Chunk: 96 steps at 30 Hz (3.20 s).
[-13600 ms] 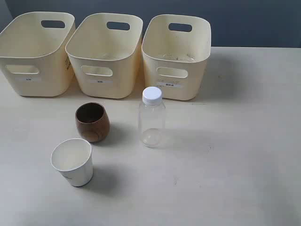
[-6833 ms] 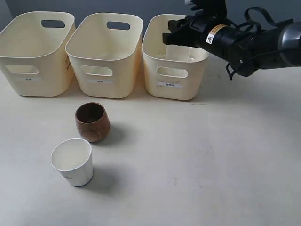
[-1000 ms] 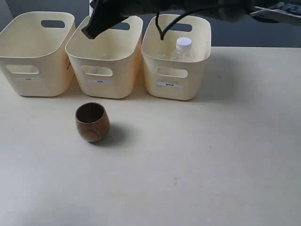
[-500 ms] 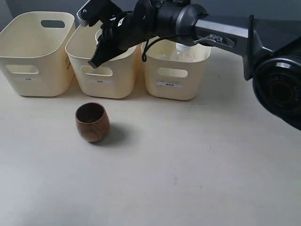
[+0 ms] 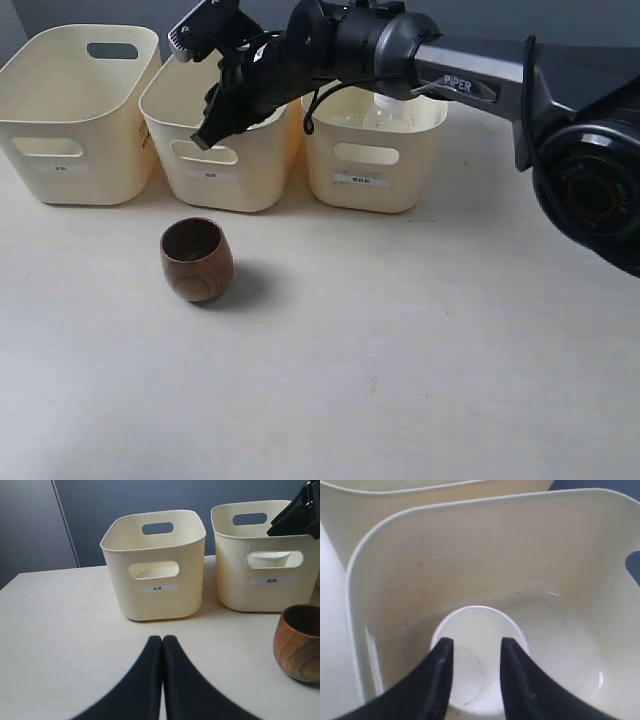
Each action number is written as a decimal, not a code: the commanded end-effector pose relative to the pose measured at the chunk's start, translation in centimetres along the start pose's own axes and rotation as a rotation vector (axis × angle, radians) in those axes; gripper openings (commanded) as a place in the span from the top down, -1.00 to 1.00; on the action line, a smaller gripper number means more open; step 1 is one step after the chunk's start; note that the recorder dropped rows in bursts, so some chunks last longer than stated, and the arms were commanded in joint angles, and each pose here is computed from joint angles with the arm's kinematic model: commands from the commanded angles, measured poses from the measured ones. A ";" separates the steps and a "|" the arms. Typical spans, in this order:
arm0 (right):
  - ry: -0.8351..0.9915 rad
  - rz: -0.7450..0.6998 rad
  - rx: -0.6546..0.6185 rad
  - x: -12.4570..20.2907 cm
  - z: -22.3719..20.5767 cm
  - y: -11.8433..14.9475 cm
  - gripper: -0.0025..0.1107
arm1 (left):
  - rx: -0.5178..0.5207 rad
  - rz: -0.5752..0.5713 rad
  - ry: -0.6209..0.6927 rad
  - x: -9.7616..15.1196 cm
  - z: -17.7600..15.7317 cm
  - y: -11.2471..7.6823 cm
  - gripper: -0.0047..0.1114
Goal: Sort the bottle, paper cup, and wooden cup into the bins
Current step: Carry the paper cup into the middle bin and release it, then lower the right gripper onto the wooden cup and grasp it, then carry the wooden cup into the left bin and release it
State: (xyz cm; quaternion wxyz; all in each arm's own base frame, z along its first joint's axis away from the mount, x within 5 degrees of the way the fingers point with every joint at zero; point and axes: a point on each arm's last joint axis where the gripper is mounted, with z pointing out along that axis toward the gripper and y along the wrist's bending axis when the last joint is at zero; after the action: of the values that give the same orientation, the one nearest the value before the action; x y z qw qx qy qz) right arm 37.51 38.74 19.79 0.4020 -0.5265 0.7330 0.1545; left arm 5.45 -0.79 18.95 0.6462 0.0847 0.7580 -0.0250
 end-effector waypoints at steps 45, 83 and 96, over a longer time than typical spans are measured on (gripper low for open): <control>0.409 -0.285 -0.546 -1.4 -5.0 12.5 -0.01 | 0.001 0.000 -0.013 -0.2 0.0 0.0 0.92; 0.450 -0.270 -0.446 1.2 -0.9 12.2 0.92 | 0.001 0.000 -0.013 -0.2 0.0 0.0 0.92; -0.014 -0.373 -0.244 -8.7 -6.1 9.7 0.97 | 0.001 0.000 -0.013 -0.2 0.0 0.0 0.92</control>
State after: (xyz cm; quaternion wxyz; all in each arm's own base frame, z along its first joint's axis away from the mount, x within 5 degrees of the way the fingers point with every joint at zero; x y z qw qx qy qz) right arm 26.85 43.91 25.50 0.2952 -0.7076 0.6213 0.1617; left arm 5.45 -0.79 18.95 0.6462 0.0847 0.7580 -0.0250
